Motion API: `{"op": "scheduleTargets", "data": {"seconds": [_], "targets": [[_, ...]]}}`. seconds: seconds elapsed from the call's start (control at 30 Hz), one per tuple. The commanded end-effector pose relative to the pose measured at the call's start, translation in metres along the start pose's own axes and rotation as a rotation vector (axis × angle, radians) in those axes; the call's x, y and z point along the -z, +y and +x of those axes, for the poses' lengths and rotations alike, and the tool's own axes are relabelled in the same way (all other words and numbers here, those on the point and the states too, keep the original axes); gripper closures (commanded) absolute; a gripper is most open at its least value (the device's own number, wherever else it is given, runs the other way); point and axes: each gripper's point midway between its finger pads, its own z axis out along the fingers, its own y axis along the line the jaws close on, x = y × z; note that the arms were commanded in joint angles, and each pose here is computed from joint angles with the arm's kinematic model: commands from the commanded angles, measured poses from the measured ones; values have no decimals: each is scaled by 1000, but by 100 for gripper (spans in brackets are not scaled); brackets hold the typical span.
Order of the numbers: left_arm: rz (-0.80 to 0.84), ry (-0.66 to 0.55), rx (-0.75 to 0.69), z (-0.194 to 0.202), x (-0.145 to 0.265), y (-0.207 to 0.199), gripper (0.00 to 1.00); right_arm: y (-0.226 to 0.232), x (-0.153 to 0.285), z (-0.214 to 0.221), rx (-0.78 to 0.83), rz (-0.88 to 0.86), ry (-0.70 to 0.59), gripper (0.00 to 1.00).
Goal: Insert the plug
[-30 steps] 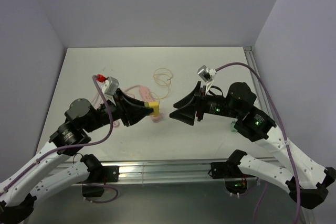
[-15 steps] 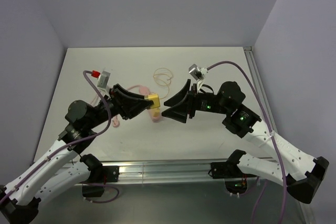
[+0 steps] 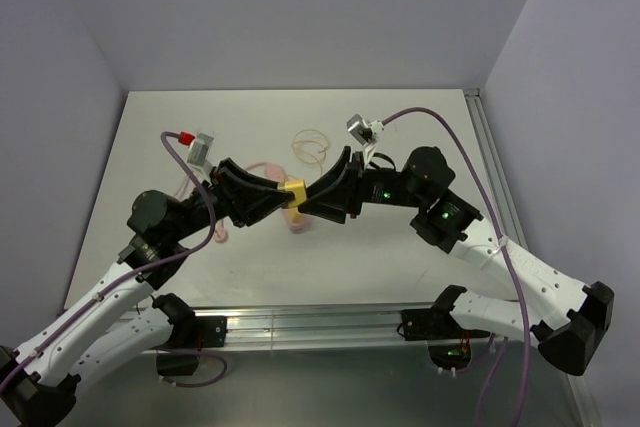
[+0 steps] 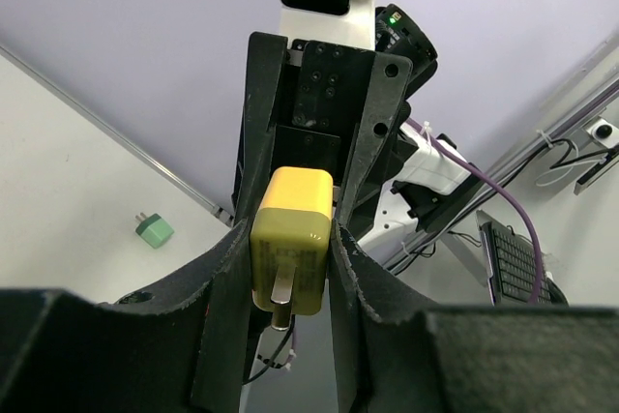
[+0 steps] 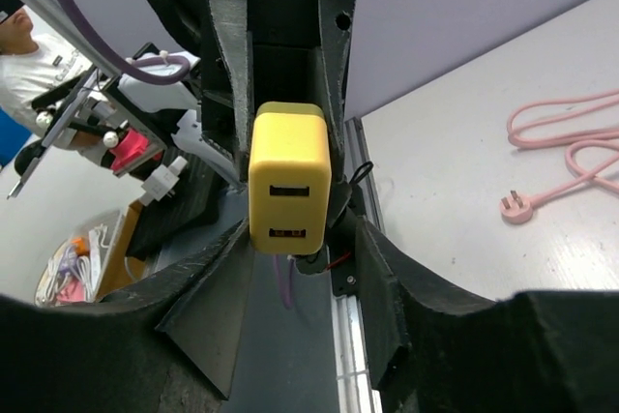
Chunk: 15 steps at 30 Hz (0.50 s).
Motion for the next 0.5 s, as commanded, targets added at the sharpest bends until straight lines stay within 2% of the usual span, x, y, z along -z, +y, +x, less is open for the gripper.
{"op": "scheduleTargets", "data": {"seconds": [0.0,0.1,0.47], "targets": [[82,0,-24,-4,1,-19,99,21,-3,-32,71,-62,-78,49],[85,13,-22,-1,1,-18,99,21,-5,-32,66,-71,-74,53],[80,23,-34,1,2,-16,100,22,-6,-37,69,-63,-80,53]]}}
